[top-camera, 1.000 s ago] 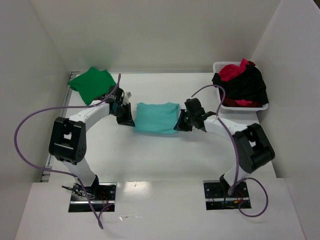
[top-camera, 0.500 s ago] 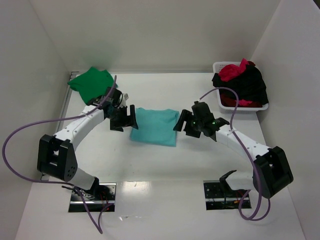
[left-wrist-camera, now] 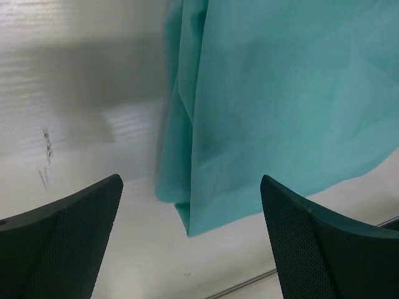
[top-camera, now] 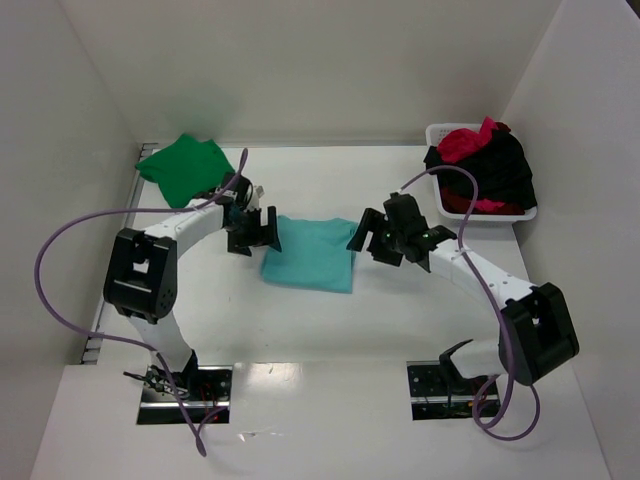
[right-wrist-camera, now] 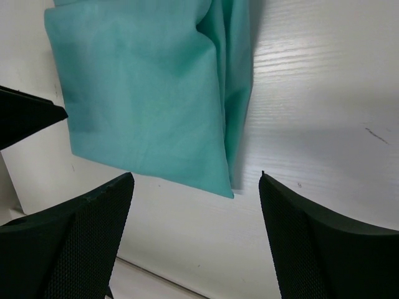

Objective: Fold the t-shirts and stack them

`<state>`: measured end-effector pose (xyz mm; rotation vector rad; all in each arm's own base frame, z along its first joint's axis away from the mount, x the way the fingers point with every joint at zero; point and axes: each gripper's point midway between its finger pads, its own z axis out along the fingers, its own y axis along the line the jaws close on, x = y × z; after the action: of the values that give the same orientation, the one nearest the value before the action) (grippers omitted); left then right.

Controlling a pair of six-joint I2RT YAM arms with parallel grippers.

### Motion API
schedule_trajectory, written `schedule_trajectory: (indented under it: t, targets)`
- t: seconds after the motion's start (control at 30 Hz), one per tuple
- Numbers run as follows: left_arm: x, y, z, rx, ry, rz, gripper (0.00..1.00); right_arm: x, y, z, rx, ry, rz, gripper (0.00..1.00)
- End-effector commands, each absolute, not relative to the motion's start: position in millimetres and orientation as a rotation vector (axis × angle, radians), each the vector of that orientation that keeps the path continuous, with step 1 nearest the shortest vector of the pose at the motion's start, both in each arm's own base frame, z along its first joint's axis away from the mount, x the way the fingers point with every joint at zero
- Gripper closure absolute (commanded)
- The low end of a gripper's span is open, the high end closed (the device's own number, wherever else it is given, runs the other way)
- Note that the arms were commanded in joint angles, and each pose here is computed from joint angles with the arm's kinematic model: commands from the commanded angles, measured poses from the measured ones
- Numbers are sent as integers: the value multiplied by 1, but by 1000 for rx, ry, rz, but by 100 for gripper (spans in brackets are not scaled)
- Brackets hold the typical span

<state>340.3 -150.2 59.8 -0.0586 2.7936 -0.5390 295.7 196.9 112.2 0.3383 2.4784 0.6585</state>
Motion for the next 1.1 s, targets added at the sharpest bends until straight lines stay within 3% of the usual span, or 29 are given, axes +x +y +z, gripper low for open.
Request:
schedule_trajectory:
  t: [0.0,0.37,0.77,1.07]
  targets:
    - [368,-165,69,41,2691,-634,1,320,190,139,362,2369,679,11]
    - [369,-183,43,97,2721,-776,5,329,180,138,403,2351,664,1]
    - [371,-190,20,100,2748,-828,0,326,159,145,463,2301,666,0]
    - [365,-186,6,49,2775,-803,12,326,159,151,462,2290,672,0]
